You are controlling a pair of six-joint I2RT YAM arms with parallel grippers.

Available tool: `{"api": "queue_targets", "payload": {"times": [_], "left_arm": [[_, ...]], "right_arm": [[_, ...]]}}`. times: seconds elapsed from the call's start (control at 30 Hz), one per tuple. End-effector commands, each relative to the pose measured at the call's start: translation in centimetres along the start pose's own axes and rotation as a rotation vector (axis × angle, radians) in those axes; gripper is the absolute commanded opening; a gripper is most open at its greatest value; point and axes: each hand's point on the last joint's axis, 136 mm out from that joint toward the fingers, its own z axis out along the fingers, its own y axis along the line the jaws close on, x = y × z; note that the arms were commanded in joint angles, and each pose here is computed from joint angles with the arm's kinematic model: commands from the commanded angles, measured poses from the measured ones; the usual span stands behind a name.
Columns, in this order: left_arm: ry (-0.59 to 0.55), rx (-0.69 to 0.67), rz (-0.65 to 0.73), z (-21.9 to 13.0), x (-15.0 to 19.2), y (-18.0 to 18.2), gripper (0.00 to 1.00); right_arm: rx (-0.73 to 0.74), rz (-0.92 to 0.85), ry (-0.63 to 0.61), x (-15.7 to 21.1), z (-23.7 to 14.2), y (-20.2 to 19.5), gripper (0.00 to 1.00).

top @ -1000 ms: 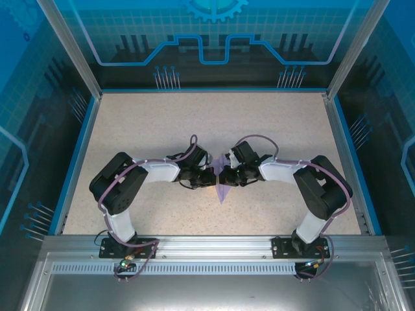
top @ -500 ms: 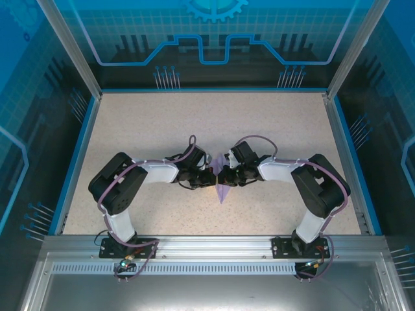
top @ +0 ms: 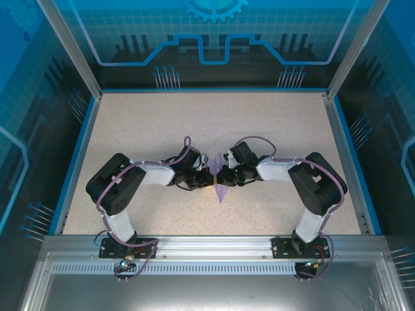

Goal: Fold a paper plane with a square sheet of paper (pick it up from the middle)
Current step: Fourth fold the wing at the center of the table.

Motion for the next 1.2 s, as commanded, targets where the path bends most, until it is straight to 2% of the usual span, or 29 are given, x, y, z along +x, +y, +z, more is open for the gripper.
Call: {"api": "queue_targets", "payload": {"times": [0.0, 0.73, 1.17], "left_arm": [[0.027, -0.090, -0.087, 0.1, 1.3, 3.5, 0.00], [0.029, -0.056, -0.098, 0.5, 1.4, 3.3, 0.00], [0.007, -0.040, -0.077, -0.5, 0.6, 2.0, 0.00]], "right_arm": [[-0.019, 0.010, 0.017, 0.2, 0.4, 0.3, 0.10], [0.002, 0.028, 0.040, 0.5, 1.4, -0.7, 0.11], [0.053, 0.045, 0.066, 1.5, 1.7, -2.4, 0.21]]}}
